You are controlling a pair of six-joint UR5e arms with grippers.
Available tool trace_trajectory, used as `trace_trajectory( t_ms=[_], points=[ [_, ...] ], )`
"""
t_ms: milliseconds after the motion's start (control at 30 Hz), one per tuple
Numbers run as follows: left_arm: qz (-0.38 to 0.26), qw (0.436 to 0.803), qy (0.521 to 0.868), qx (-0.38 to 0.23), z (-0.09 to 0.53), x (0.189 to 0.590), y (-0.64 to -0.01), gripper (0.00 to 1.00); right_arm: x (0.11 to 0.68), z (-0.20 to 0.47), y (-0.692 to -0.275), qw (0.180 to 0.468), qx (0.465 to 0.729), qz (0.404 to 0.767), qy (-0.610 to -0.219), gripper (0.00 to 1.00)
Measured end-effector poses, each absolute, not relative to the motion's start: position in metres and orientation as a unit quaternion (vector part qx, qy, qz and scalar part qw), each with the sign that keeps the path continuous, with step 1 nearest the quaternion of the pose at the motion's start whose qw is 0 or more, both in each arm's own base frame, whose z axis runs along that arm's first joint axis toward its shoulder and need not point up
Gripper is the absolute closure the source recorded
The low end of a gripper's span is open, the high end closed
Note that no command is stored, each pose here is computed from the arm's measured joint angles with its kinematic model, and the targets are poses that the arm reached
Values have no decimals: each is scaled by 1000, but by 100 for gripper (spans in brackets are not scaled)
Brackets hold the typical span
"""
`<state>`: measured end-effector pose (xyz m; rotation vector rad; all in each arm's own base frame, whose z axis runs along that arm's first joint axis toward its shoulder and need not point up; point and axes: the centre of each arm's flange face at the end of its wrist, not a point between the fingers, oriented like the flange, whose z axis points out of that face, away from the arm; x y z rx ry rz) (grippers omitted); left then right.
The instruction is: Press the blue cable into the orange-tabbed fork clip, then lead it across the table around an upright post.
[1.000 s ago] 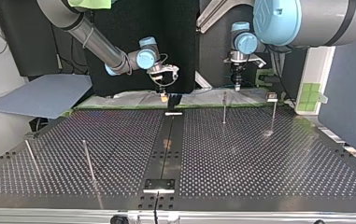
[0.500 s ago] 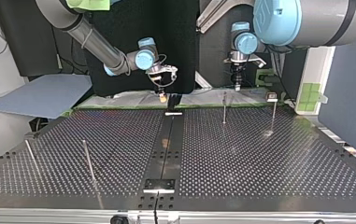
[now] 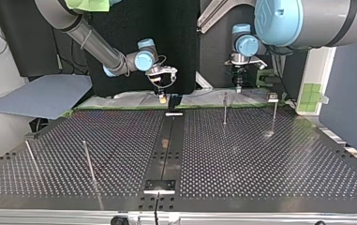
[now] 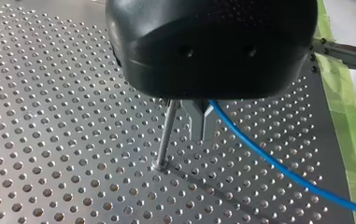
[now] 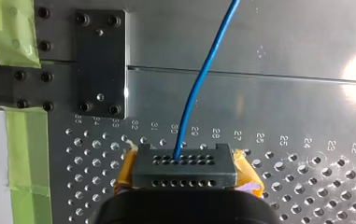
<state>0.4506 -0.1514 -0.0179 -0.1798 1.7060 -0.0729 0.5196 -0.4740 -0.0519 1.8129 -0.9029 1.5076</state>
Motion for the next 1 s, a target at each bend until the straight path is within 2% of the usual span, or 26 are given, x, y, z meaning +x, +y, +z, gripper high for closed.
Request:
trace_trajectory(
  t_ms=[1000],
  points=[
    [-33,661,744,-94,-5,493,-150,100,499,-53,-497,319,682,557,-351,100]
  ],
)
